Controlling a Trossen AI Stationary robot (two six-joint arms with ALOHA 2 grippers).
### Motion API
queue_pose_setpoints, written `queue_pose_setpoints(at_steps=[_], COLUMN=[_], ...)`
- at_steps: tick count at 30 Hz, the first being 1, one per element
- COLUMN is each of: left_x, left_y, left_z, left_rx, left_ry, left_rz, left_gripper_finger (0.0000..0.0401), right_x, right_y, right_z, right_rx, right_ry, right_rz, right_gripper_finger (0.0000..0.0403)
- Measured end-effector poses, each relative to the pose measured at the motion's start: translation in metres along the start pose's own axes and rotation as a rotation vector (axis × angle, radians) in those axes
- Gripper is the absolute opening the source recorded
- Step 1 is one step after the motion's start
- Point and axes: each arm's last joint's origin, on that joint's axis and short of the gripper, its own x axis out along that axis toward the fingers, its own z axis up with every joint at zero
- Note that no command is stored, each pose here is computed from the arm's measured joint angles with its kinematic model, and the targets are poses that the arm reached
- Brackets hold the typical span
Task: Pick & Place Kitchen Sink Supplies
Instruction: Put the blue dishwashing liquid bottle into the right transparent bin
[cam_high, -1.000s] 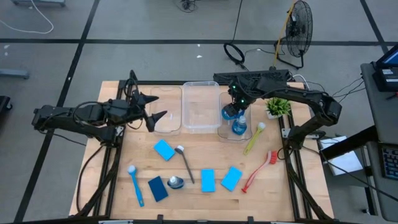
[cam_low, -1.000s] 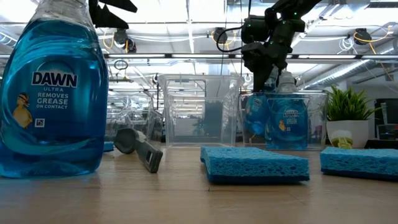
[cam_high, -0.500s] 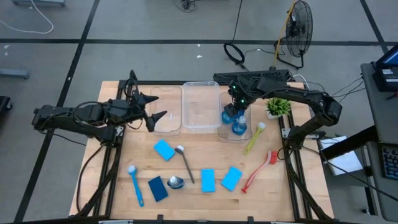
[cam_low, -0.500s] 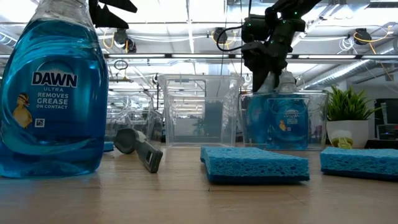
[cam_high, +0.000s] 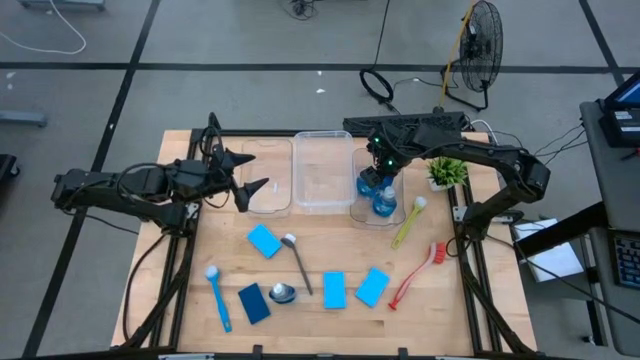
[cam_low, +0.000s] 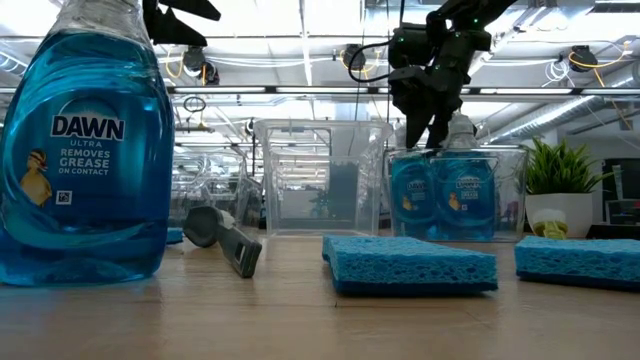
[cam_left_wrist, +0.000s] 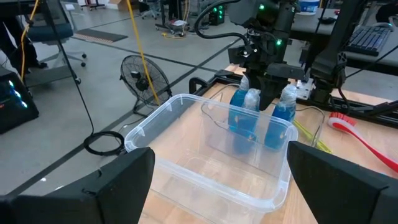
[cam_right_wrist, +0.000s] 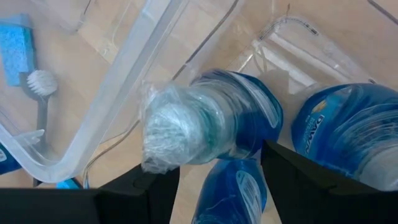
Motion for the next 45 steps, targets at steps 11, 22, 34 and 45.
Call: queue_pose_setpoints(at_steps=[11,22,34,45], left_x=[0.000,0.000,0.000,0.000], left_y=[0.000,0.000,0.000,0.000], left_z=[0.000,0.000,0.000,0.000], left_rx=[-0.003,-0.006,-0.016,-0.030], left_ry=[0.000,-0.001,-0.001,-0.001], left_rz=[0.000,0.000,0.000,0.000], left_gripper_finger=[0.0365,0.0365,0.0365,0.0365], right_x=[-0.018,-0.038,-0.079,-0.134], right_y=[0.001,0.004,0.009,0.013], right_z=[-0.006,-0.011,-0.022,-0.045], right_rx=[0.004,-0.003,-0.009,-0.087], right_ry=[-0.046,-0.125,-0.300,-0.543], right_rz=[0.018,0.033,0.132,0.265], right_gripper_finger=[0.0210,0.0210,0.0210,0.0210])
